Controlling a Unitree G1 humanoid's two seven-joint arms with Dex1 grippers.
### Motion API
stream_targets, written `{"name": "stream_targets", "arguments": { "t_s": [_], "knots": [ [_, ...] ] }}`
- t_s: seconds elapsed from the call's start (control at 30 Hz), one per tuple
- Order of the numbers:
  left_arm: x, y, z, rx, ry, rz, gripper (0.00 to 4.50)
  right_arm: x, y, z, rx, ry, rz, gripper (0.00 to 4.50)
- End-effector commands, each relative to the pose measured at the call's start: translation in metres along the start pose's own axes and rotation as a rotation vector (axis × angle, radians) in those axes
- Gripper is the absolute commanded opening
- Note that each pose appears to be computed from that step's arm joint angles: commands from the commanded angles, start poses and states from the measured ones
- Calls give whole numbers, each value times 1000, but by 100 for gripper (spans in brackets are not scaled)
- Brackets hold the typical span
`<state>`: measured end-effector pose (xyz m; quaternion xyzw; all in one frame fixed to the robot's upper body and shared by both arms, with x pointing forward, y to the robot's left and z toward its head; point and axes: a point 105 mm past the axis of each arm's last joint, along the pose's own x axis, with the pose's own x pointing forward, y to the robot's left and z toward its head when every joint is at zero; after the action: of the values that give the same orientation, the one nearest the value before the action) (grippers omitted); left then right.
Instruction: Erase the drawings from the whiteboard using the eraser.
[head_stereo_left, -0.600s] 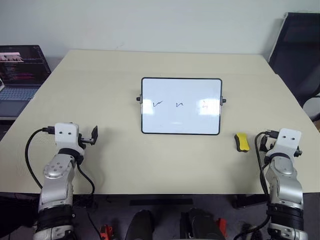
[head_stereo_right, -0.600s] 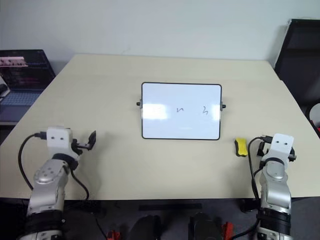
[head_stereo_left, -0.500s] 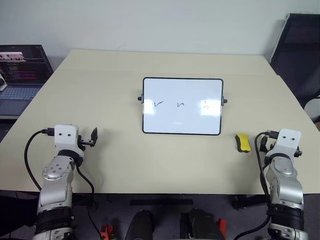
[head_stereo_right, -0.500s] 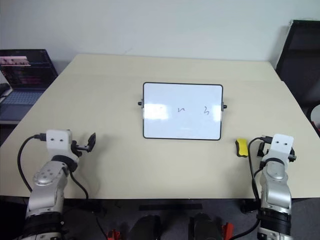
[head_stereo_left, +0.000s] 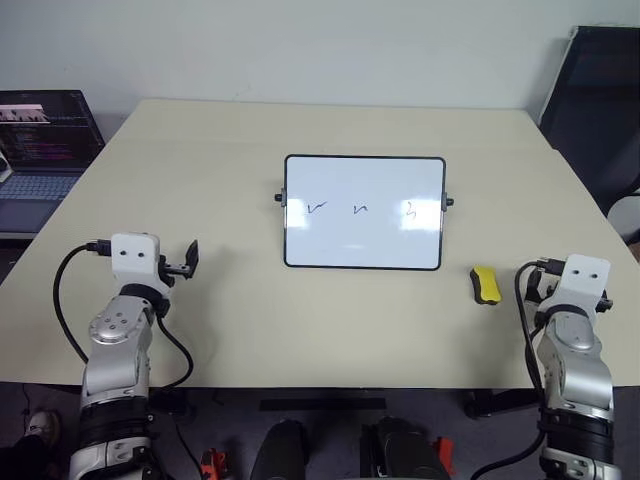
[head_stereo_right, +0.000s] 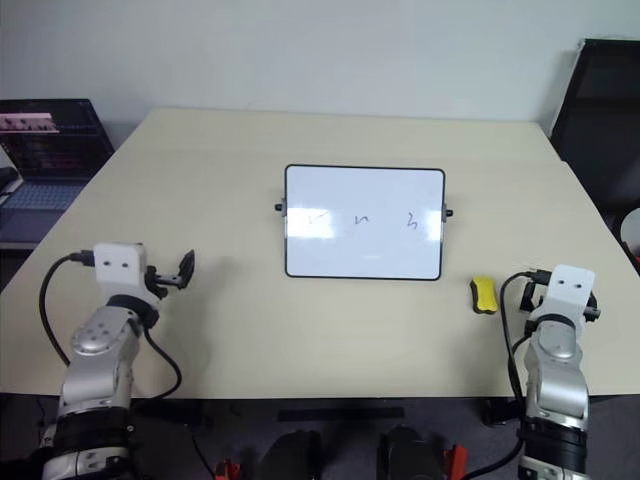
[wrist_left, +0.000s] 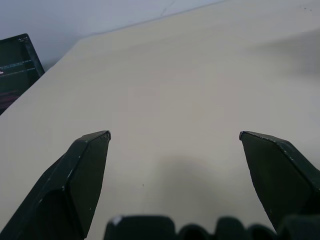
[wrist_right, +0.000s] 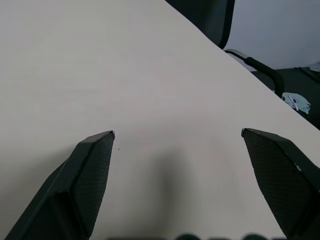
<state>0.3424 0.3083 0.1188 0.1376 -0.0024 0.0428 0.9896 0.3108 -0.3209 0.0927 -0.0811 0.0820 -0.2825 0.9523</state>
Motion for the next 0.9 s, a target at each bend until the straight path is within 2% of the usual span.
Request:
{"name": "stream_targets", "arguments": {
  "t_s": [0.03,0.23,0.3,0.4,0.53,0.63,0.73,0.9],
  "knots": [
    [3,-2,16,3,-60,3,450,2,-14,17,19,-61,-45,444],
    [1,-2,18,1,-73,3,450,2,-7,17,11,-61,-20,444],
    [-1,-12,21,18,-87,-46,450,2,-3,20,-9,-59,24,444],
    [-5,-43,44,-9,-176,-198,450,1,2,23,-21,-43,105,444],
    [-20,-108,98,-107,-367,-542,450,-9,14,36,-22,-13,244,444],
    [-35,-154,118,-190,-394,-808,450,-17,22,43,-17,33,336,444],
    [-58,-195,114,-156,-364,-1086,450,-25,29,46,12,104,391,444],
    [-67,-216,92,-78,-298,-1260,450,-36,42,48,63,194,448,444]
  ]
}}
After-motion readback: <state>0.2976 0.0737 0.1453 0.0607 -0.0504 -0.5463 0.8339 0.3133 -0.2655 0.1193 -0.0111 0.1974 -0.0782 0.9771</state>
